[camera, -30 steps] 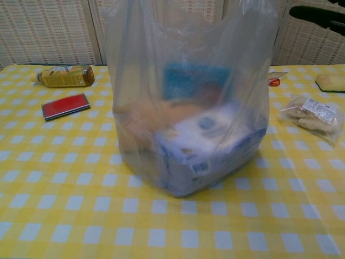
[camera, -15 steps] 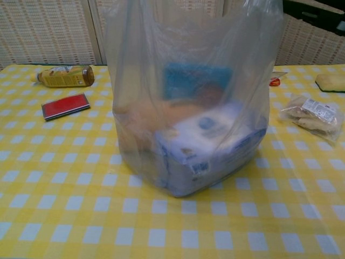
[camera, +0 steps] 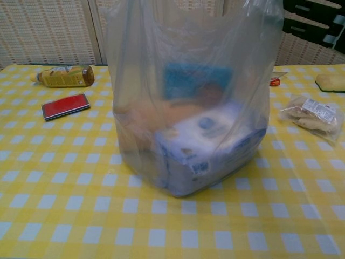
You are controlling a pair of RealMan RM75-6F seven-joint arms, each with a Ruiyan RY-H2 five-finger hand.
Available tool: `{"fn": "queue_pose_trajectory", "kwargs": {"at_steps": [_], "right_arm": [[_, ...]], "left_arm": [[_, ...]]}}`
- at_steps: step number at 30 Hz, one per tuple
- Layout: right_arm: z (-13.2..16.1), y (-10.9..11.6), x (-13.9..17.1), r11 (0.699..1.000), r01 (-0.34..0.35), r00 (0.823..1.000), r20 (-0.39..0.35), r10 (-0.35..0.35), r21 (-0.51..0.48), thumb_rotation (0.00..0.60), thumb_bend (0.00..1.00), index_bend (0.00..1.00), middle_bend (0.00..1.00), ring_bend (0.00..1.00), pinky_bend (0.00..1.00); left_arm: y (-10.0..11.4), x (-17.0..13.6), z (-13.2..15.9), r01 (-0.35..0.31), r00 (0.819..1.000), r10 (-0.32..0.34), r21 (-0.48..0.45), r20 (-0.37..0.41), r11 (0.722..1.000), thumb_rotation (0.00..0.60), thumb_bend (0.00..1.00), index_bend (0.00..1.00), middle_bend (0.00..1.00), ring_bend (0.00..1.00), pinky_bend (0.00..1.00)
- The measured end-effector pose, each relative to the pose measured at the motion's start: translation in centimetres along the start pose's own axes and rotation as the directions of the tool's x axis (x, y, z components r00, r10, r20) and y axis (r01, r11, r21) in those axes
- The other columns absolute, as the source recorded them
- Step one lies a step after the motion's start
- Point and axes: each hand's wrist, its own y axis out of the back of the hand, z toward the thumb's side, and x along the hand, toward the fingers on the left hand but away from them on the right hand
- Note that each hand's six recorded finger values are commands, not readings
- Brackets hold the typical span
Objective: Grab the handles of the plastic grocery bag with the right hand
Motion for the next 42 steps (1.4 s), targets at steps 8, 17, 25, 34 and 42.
{"fn": "queue_pose_trajectory", "kwargs": {"at_steps": [8, 17, 25, 34, 42], "right_arm": [[-0.3, 0.0, -1.0, 1.000, -0.010, 1.000, 0.007, 0.011, -0.015, 0.600, 0.00, 0.00, 0.04, 0.04, 0.00], [0.4, -0.6, -3.4, 0.999, -0.029, 1.000, 0.006, 0.030, -0.033, 0.600, 0.00, 0.00, 0.04, 0.04, 0.00], [0.1, -0.7, -5.5, 1.000, -0.015, 1.000, 0.027, 0.015, -0.009, 0.600, 0.00, 0.00, 0.04, 0.04, 0.00], [-0.2, -0.6, -8.7, 1.000, -0.006, 0.999, 0.051, 0.007, -0.007, 0.600, 0.00, 0.00, 0.03, 0.03, 0.00], [0.0, -1.3, -11.7, 0.999, -0.031, 0.997, 0.070, 0.031, 0.005, 0.600, 0.00, 0.00, 0.03, 0.03, 0.00]], "left_arm": [[0.1, 0.0, 0.0, -0.002, 1.000, 0.002, -0.002, 0.001, 1.000, 0.600, 0.17, 0.00, 0.00, 0.00, 0.00], [0.2, -0.2, 0.0, -0.004, 1.000, 0.004, -0.007, 0.006, 1.000, 0.600, 0.17, 0.00, 0.00, 0.00, 0.00], [0.3, -0.2, 0.0, -0.004, 1.000, 0.004, -0.012, 0.010, 1.000, 0.600, 0.17, 0.00, 0.00, 0.00, 0.00], [0.4, -0.2, -0.2, -0.002, 1.000, 0.002, -0.018, 0.010, 1.000, 0.600, 0.17, 0.00, 0.00, 0.00, 0.00], [0.9, -0.3, -0.5, -0.018, 1.000, 0.018, -0.024, 0.001, 1.000, 0.600, 0.17, 0.00, 0.00, 0.00, 0.00]]}}
